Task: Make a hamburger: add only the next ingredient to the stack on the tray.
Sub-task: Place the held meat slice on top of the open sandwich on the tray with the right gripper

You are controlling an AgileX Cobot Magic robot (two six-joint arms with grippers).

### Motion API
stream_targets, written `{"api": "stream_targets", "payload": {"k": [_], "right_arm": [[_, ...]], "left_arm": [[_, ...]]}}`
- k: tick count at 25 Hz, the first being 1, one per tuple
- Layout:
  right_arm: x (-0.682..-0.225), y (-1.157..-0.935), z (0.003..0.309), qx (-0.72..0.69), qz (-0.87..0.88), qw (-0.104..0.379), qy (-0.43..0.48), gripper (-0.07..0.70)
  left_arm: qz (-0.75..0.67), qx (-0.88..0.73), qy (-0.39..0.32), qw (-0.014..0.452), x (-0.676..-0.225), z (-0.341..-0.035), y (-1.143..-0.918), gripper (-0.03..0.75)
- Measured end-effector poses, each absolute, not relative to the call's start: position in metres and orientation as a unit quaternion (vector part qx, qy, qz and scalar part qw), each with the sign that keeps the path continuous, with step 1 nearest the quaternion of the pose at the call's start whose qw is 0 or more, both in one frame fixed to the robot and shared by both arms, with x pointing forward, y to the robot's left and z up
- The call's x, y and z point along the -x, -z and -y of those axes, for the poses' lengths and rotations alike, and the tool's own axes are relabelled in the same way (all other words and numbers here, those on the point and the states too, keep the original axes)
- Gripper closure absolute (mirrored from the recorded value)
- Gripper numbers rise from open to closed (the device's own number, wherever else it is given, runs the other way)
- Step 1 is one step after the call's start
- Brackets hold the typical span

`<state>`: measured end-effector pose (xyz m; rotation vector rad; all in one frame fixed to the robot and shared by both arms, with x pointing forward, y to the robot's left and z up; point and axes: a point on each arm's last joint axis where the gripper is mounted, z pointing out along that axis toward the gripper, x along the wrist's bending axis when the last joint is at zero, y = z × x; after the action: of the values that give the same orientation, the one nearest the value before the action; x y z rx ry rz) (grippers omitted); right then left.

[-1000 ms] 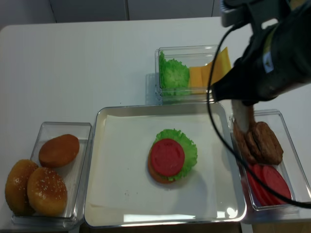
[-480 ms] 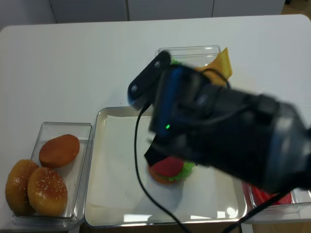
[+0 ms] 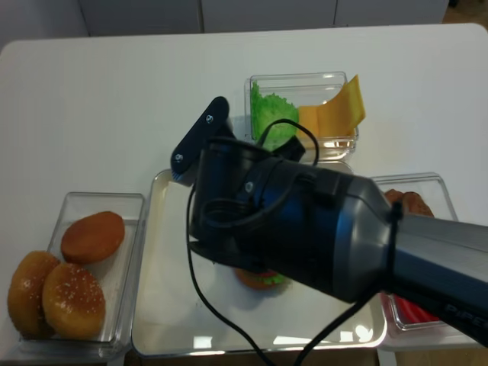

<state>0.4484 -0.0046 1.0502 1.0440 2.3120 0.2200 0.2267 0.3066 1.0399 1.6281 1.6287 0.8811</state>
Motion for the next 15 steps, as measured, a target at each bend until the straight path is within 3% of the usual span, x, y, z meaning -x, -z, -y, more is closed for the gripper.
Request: {"api": "stream_targets", "payload": {"k": [15], "right_arm": [[-0.453,-1.033,0.0,-0.364,-0.879,0.305,-0.043,0.492]], "left_arm": [[-0.623,-0.623,-0.337,0.332,-0.227,-0.307,-1.04,0.287]]}}
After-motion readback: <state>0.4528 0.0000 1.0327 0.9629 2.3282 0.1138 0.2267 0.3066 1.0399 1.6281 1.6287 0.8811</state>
